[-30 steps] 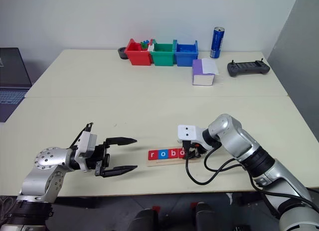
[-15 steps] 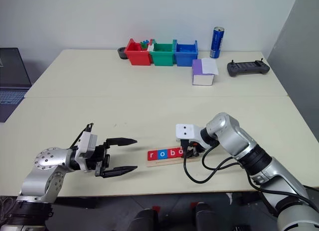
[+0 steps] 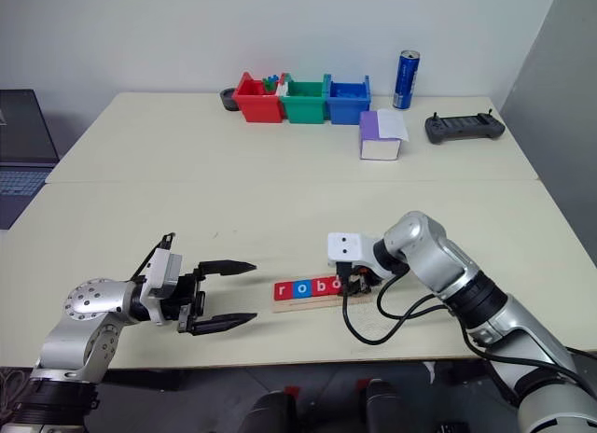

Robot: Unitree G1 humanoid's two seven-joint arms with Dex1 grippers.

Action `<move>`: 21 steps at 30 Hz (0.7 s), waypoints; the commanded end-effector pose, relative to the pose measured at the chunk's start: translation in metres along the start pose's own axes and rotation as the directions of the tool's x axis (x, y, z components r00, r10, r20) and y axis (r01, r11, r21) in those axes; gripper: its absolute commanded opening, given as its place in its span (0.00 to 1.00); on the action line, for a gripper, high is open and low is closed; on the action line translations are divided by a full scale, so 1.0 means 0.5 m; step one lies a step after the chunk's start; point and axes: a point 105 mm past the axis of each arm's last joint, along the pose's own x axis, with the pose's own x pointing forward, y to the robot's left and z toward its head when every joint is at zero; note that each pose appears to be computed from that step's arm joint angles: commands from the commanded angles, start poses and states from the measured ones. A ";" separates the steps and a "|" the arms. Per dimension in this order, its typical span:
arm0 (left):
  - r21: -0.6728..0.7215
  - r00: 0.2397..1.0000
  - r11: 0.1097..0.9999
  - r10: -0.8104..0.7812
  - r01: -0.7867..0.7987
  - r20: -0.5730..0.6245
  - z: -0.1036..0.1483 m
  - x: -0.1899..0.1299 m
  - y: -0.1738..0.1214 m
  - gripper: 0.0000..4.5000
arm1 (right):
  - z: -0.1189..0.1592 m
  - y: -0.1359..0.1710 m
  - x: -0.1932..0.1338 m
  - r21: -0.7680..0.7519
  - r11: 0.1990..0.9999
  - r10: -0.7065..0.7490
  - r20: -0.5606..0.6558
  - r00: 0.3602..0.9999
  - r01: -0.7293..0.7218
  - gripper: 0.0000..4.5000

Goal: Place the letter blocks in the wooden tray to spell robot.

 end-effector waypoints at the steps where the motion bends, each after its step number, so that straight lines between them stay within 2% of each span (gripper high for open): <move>1: 0.040 1.000 0.999 0.004 -0.004 0.002 0.013 -0.006 0.004 1.00 | 0.011 -0.005 -0.008 -0.032 0.999 -0.019 0.014 1.000 0.019 0.40; 9: 0.038 1.000 0.999 0.003 -0.003 -0.002 0.010 -0.009 0.004 1.00 | 0.018 -0.012 -0.020 -0.009 1.000 -0.028 0.042 0.999 0.028 1.00; 12: 0.037 1.000 0.999 0.004 -0.003 -0.003 0.008 -0.010 0.003 1.00 | 0.027 -0.015 -0.031 -0.001 0.999 -0.035 0.066 0.997 0.035 1.00; 16: 0.039 1.000 0.999 0.007 -0.007 -0.003 0.009 -0.012 0.004 1.00 | 0.048 -0.013 -0.077 -0.003 0.999 -0.046 0.160 0.986 0.047 1.00; 21: 0.039 1.000 0.999 0.010 -0.010 -0.005 0.010 -0.015 0.001 1.00 | 0.009 0.020 -0.116 0.024 0.999 -0.032 0.181 0.983 0.028 1.00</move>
